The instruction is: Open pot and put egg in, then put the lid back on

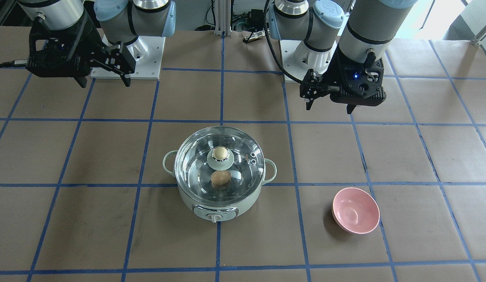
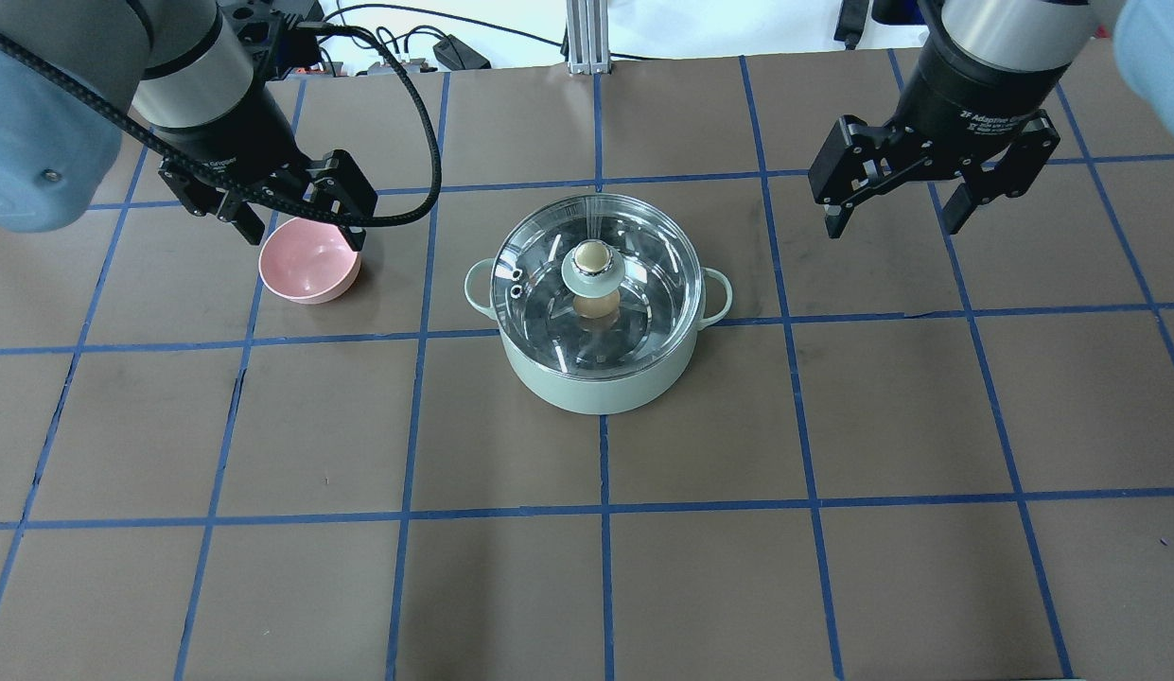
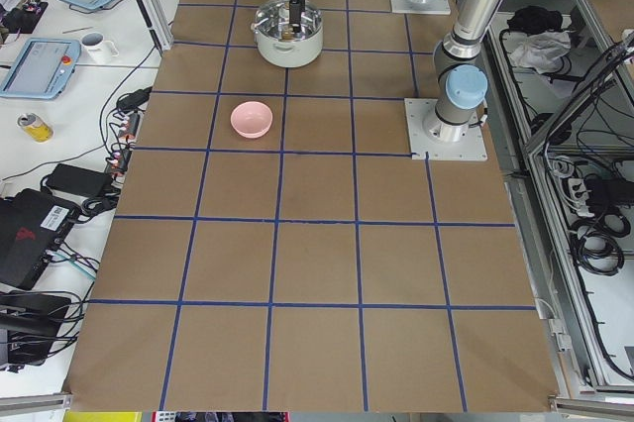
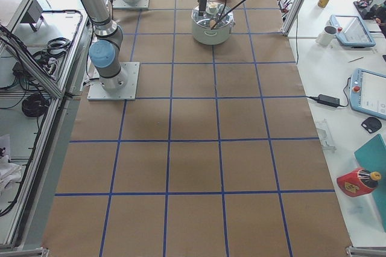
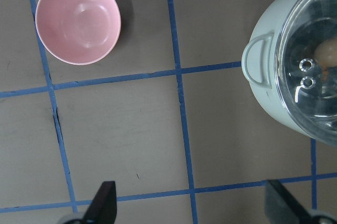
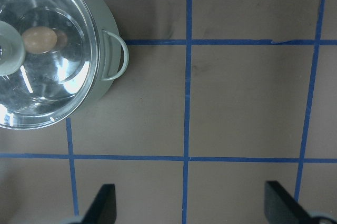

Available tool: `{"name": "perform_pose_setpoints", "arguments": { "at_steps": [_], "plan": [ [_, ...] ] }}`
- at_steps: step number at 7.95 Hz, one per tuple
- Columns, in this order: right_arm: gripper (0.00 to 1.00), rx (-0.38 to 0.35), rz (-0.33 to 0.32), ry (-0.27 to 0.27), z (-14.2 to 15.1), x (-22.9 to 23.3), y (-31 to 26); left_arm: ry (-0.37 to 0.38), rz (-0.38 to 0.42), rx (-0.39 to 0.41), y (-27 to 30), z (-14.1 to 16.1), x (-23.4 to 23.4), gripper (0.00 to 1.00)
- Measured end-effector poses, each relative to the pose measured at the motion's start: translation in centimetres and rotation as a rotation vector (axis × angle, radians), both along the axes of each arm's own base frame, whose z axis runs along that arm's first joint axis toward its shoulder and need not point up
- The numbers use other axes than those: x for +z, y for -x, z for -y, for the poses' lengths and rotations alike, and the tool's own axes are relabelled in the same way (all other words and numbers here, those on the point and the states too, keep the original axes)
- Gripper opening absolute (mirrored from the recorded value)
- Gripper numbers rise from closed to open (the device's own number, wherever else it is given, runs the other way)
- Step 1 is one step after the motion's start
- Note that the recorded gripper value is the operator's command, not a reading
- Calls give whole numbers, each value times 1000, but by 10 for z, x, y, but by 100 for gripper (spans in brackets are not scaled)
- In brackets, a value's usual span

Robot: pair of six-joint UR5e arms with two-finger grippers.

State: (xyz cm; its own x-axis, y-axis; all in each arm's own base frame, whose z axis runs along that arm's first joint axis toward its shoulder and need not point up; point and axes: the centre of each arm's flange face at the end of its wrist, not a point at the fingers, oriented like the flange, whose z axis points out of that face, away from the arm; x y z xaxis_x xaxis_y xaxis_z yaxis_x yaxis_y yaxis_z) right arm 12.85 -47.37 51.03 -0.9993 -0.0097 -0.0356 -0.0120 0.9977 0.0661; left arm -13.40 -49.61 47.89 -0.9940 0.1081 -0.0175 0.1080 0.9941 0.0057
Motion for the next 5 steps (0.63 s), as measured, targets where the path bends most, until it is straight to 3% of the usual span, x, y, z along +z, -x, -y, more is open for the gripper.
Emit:
{"name": "perform_pose_setpoints", "arguments": {
  "at_steps": [5],
  "plan": [
    [100,4,3,3,-2,-2,0,-8,-2,-1,0,1,-4,100]
  ]
}}
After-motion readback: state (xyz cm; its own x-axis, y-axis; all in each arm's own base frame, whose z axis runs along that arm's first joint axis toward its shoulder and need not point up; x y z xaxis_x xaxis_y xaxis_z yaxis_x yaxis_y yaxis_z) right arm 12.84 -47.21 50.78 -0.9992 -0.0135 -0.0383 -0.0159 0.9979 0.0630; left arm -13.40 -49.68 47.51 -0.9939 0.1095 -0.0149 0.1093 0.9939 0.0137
